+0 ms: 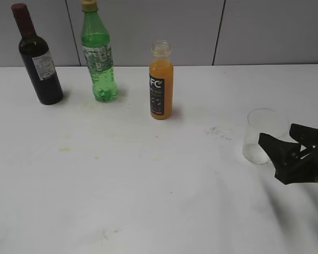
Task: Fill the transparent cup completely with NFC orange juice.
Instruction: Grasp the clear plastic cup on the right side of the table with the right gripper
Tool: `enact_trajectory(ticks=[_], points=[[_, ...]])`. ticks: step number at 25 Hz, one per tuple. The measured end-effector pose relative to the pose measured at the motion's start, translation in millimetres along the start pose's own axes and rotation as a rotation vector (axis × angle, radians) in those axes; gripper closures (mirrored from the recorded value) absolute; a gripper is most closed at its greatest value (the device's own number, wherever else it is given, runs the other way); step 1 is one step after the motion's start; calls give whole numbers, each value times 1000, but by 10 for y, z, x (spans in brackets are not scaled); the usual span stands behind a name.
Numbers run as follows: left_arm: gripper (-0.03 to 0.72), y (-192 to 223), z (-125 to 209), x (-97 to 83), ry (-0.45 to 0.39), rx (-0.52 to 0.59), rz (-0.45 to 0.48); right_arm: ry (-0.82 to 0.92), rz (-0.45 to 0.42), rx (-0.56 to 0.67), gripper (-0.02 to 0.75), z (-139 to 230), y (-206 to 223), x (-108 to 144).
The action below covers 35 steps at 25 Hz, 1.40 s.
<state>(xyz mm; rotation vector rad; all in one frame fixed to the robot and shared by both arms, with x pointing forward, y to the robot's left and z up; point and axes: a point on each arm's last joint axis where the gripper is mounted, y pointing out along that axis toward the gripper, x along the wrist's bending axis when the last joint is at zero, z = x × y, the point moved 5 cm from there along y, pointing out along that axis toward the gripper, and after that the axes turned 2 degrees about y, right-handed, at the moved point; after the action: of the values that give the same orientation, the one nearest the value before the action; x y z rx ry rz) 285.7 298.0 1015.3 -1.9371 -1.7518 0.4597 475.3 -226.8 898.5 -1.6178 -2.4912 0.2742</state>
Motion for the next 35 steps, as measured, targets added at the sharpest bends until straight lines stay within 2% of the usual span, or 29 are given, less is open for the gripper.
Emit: enact_trajectory(ticks=[3,8,11,14,19,26,32,35], points=[[167,0,0,0,0,0,0,-20,0,19,172,57,-71,21],[167,0,0,0,0,0,0,-64,44,81,76,208,-233,2],[167,0,0,0,0,0,0,-67,88,88,65,222,-251,-56],[167,0,0,0,0,0,0,-35,97,98,62,248,-204,-80],[167,0,0,0,0,0,0,30,133,181,62,448,-142,-145],[167,0,0,0,0,0,0,46,100,273,62,701,42,-147],[167,0,0,0,0,0,0,42,100,254,62,702,225,-197],[167,0,0,0,0,0,0,31,72,230,61,667,328,-187]])
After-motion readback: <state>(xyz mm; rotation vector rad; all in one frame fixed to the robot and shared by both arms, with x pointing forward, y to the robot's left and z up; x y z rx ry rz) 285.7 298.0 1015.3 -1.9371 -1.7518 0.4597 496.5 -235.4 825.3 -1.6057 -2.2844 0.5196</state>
